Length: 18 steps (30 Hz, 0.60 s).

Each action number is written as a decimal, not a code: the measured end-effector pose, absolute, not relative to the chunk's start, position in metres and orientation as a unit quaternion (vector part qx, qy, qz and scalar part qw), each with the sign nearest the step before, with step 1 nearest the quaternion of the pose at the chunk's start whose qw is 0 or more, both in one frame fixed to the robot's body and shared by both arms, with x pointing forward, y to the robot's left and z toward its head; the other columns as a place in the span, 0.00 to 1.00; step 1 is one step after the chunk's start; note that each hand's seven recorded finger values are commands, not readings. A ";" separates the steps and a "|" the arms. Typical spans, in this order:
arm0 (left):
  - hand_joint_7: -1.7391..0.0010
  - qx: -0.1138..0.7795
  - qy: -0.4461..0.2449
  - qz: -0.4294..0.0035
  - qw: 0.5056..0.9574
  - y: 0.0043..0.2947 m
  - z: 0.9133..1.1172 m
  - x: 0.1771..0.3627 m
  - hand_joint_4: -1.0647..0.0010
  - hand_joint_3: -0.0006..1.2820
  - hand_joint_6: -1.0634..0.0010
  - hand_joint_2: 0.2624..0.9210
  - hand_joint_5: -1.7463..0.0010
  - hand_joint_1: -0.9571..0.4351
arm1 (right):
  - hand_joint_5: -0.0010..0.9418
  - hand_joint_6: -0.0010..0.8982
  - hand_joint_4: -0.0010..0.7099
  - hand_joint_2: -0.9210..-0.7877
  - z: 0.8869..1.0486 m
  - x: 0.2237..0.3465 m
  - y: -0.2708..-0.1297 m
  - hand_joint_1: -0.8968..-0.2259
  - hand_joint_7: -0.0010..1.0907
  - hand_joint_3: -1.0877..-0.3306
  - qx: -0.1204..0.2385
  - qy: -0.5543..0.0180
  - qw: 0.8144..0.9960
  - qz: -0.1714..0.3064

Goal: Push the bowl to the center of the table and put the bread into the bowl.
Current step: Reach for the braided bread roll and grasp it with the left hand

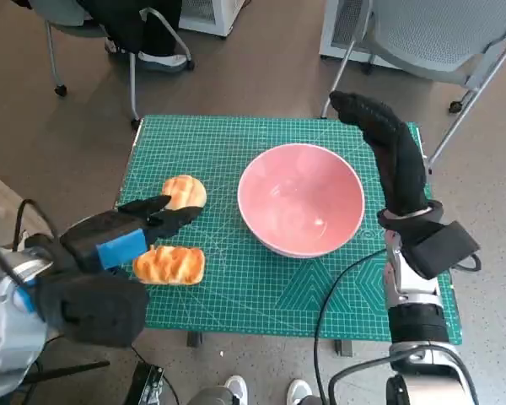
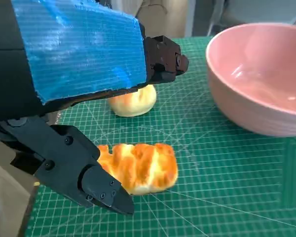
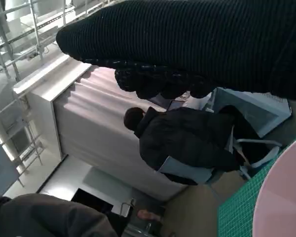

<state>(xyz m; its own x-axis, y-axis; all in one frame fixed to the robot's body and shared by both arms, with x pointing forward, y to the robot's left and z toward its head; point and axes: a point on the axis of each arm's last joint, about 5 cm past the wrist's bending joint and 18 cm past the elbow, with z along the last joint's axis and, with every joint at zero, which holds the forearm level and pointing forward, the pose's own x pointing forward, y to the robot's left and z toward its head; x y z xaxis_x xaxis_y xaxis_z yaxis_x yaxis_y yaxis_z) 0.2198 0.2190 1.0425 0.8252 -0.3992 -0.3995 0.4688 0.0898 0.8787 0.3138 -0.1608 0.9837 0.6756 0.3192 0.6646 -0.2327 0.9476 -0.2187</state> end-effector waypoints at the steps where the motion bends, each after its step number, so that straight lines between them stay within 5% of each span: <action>1: 0.99 0.609 0.030 -0.294 0.737 0.219 1.041 0.221 1.00 0.02 0.86 0.60 1.00 0.63 | 0.00 0.10 0.26 0.00 0.984 0.314 -0.161 0.28 0.28 0.31 -0.058 -0.374 0.913 0.151; 18: 0.99 0.617 0.071 -0.288 0.729 0.211 1.028 0.238 1.00 0.01 0.85 0.61 1.00 0.60 | 0.00 0.08 0.26 0.00 0.986 0.313 -0.165 0.29 0.31 0.32 -0.048 -0.379 0.912 0.152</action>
